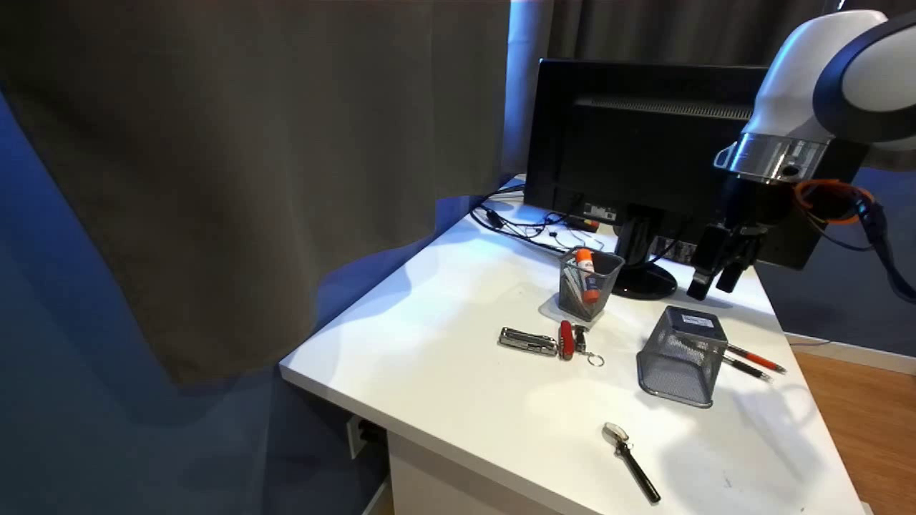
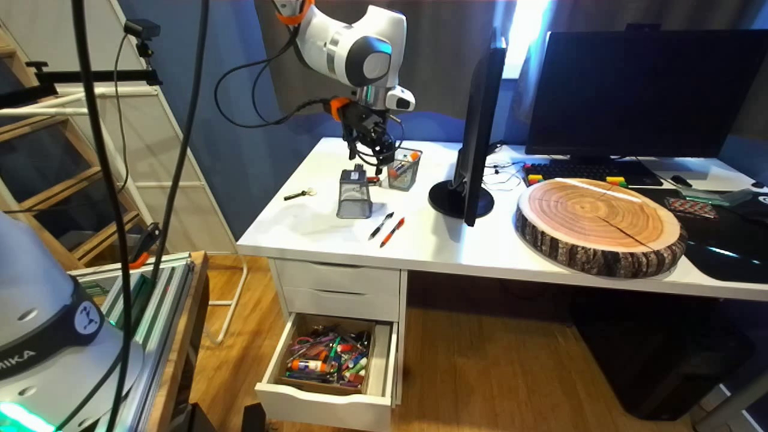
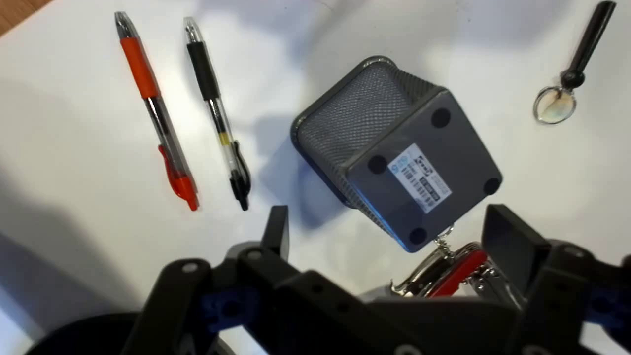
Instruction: Remove the pens from the bin, then put the bin upright
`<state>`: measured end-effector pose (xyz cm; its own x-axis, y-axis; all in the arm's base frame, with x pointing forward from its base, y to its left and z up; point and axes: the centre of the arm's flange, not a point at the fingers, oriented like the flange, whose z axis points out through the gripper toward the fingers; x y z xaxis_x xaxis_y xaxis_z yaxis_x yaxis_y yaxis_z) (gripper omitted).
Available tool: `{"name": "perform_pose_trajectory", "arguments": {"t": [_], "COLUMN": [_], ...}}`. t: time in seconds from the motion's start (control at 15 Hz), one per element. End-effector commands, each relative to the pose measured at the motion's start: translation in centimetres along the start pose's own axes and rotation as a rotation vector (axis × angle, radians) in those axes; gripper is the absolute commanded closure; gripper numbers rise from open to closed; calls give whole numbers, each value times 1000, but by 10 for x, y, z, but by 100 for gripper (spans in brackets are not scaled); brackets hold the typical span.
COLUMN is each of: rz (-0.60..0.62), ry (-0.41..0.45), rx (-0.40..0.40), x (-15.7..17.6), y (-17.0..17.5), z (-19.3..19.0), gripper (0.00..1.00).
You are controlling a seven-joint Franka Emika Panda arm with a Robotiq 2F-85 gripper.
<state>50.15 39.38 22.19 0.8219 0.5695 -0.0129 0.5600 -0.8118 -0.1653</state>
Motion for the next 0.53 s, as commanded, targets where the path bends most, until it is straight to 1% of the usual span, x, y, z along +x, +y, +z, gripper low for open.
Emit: {"name": "perform_pose_trajectory", "arguments": {"t": [0.0, 0.27, 0.47], "rz": [-178, -345, -444], "ry": [-7, -69, -113], "rx": [-17, -29, -55], "x": [11, 18, 24], "y": [-30, -53, -57], "z": [-1, 6, 15], "gripper": [0, 0, 0]}}
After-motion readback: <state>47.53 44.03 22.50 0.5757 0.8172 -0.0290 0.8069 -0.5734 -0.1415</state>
